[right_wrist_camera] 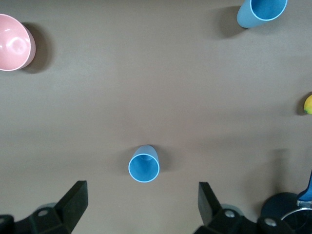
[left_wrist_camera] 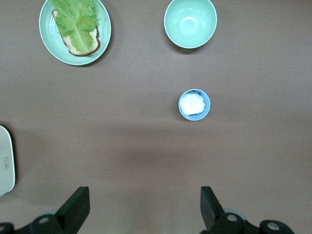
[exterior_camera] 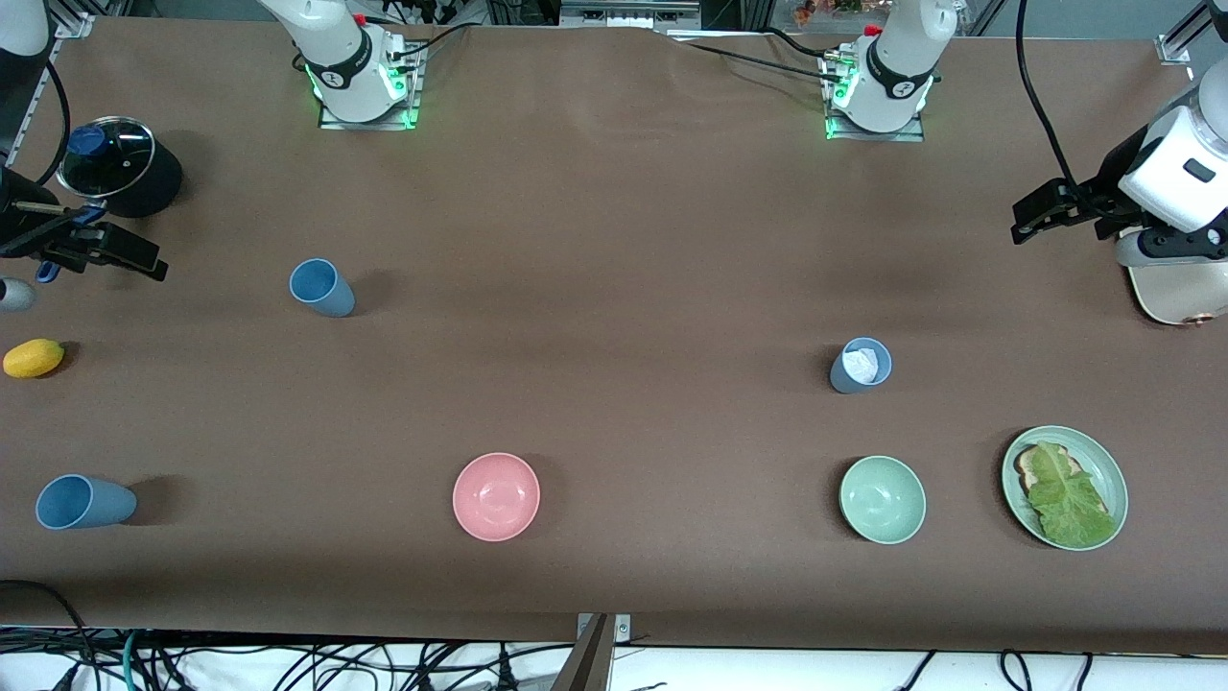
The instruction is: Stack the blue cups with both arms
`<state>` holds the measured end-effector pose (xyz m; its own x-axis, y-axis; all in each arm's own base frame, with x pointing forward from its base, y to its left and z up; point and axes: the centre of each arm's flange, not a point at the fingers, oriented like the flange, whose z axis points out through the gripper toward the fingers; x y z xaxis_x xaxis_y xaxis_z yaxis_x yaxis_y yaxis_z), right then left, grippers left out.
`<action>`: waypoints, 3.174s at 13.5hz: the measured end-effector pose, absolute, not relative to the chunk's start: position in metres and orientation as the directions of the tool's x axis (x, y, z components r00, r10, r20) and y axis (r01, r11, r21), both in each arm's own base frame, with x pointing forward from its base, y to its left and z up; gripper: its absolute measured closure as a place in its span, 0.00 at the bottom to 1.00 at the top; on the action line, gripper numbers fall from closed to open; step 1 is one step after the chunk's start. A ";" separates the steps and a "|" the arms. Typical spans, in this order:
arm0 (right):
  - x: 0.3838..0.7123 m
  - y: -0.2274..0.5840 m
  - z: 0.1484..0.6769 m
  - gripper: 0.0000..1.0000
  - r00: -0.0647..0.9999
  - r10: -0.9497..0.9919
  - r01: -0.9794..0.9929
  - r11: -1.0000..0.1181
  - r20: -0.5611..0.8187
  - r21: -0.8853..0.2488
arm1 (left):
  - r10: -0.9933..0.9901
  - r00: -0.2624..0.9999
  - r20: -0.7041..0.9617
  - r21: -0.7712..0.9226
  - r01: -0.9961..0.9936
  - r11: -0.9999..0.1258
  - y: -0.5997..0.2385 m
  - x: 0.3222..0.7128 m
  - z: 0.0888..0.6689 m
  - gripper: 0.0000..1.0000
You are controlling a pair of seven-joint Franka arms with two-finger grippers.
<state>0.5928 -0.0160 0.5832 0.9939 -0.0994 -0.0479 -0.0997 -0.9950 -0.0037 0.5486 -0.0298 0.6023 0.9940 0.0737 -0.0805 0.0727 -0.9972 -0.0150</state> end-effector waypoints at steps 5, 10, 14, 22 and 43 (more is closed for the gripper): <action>0.593 -0.016 0.583 0.00 0.994 -0.099 -0.100 -0.995 -0.048 -0.004 | 0.075 0.994 -0.081 -0.015 0.074 -0.997 -0.029 0.549 0.602 0.00; 0.593 -0.016 0.583 0.00 0.994 -0.099 -0.100 -0.995 -0.048 -0.004 | 0.082 0.993 -0.089 -0.017 0.080 -0.997 -0.028 0.551 0.598 0.00; 0.593 -0.016 0.583 0.00 0.994 -0.100 -0.100 -0.995 -0.048 -0.004 | 0.069 0.991 -0.112 -0.016 0.068 -0.998 -0.020 0.567 0.571 0.00; 0.593 -0.016 0.583 0.00 0.994 -0.100 -0.100 -0.995 -0.048 -0.004 | 0.019 0.983 -0.183 -0.012 0.017 -1.000 -0.029 0.628 0.433 0.00; 0.594 -0.016 0.582 0.00 0.994 -0.100 -0.100 -0.995 -0.045 -0.004 | -0.243 0.959 -0.147 0.095 -0.231 -0.968 -0.098 0.617 0.262 0.99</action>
<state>0.5938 -0.0163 0.5822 0.9940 -0.0998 -0.0453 -0.1001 -0.9950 -0.0038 0.6170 -0.0975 0.2617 0.9588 -0.2433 -0.1470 -0.2312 -0.9683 0.0949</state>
